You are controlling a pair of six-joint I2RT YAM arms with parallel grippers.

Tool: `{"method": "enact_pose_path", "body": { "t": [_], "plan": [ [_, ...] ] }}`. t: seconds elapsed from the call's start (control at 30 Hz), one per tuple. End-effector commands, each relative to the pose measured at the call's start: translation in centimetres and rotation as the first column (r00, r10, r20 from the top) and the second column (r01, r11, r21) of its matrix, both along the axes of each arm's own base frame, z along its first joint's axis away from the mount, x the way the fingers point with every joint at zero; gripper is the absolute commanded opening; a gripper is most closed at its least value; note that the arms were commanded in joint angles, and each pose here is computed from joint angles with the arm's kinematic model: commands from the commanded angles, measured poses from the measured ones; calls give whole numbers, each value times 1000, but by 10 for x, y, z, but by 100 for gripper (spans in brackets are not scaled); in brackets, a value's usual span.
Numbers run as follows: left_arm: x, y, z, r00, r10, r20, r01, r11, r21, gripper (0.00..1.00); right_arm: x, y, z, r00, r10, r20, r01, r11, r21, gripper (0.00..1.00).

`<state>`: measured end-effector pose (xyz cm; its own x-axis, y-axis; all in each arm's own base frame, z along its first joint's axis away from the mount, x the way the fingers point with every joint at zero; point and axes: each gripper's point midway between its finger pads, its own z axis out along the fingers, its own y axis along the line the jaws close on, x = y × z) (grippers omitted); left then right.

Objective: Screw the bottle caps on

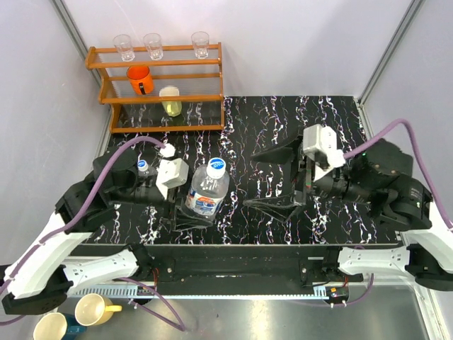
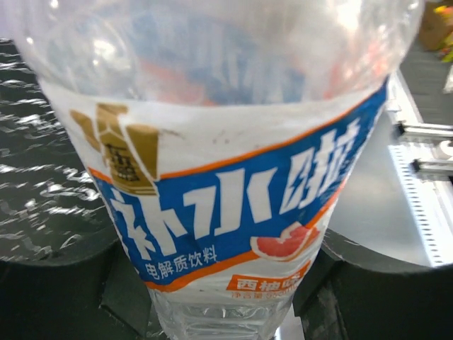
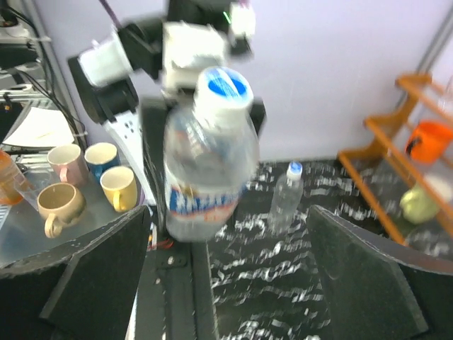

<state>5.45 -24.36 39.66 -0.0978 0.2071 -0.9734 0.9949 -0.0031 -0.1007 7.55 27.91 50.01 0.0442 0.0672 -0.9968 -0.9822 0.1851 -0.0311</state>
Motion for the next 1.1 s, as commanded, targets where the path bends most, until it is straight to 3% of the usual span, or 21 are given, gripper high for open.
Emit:
{"method": "enact_pose_path", "body": {
  "t": [0.0,0.13,0.33,0.57,0.7,0.87,1.07],
  "plan": [
    [-27,-17,25,971,-229,-76,216,965,-149,50,-24,0,58,962,129,240,-155,984,92,100],
    [-40,-16,31,941,-328,-83,307,931,-199,49,-23,3,76,950,179,254,-211,972,104,100],
    [-49,-12,24,919,-392,-46,374,903,-211,46,-9,24,76,944,287,164,-302,950,75,100],
    [-25,-12,16,952,-286,107,302,937,-174,43,4,30,92,884,466,47,-468,873,137,100],
    [-6,-17,12,959,-213,186,243,957,-159,43,2,31,97,831,553,62,-554,815,168,100],
    [13,-24,8,964,-158,215,193,969,-153,40,-1,37,81,769,639,-28,-624,760,180,100],
    [21,-27,17,972,-127,200,165,968,-188,39,-2,38,66,752,656,-57,-639,748,181,98]
  ]
}}
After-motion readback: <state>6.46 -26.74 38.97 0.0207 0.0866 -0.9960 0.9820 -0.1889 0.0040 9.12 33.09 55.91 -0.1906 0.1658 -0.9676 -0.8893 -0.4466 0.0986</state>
